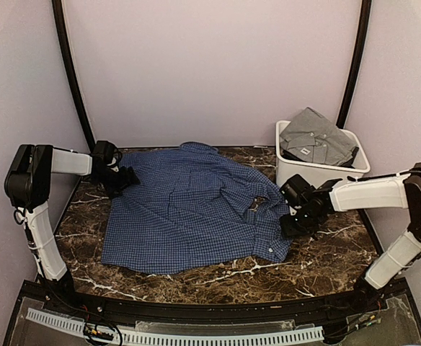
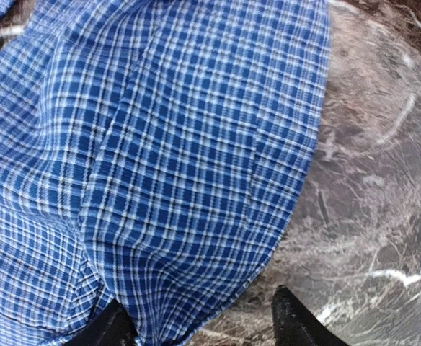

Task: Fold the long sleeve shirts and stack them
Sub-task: Flatten out the crumpled shirt at the center of the board.

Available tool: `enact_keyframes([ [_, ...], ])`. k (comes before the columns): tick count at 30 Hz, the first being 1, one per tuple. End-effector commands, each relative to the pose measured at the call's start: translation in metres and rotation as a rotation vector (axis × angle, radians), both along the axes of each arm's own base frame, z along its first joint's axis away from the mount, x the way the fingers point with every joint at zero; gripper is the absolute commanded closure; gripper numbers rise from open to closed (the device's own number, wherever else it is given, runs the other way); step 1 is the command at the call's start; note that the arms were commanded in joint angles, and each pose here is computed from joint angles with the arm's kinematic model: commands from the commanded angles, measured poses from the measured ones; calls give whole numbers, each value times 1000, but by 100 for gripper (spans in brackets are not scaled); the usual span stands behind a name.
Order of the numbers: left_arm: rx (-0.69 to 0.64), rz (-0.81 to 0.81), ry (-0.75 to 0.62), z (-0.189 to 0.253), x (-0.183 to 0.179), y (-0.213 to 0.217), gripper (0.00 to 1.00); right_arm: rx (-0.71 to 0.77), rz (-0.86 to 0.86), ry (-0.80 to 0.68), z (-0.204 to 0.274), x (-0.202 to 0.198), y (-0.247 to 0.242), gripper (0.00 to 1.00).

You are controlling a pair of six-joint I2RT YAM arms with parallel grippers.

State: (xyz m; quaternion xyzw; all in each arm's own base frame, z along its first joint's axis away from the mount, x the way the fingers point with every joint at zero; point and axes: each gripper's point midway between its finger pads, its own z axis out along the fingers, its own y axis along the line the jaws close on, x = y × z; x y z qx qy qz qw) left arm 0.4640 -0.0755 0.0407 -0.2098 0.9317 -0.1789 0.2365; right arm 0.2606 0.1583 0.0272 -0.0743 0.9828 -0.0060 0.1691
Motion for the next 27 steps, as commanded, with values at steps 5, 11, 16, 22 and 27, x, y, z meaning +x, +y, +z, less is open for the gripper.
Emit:
enact_keyframes([
  [5, 11, -13, 62, -4, -15, 1, 12, 43, 110, -110, 51, -17, 47, 25],
  [11, 14, -32, 49, 5, -15, -5, 12, 57, 129, -38, 28, -60, 65, 29],
  [16, 14, -38, 47, 8, -16, -7, 12, 73, 99, 6, 6, -81, 64, 37],
  [22, 19, -40, 48, 7, -16, -6, 12, 35, 42, 0, -11, -80, 51, 54],
  [27, 32, -42, 50, 7, -16, -4, 12, 4, -12, -3, -13, -78, 33, 83],
])
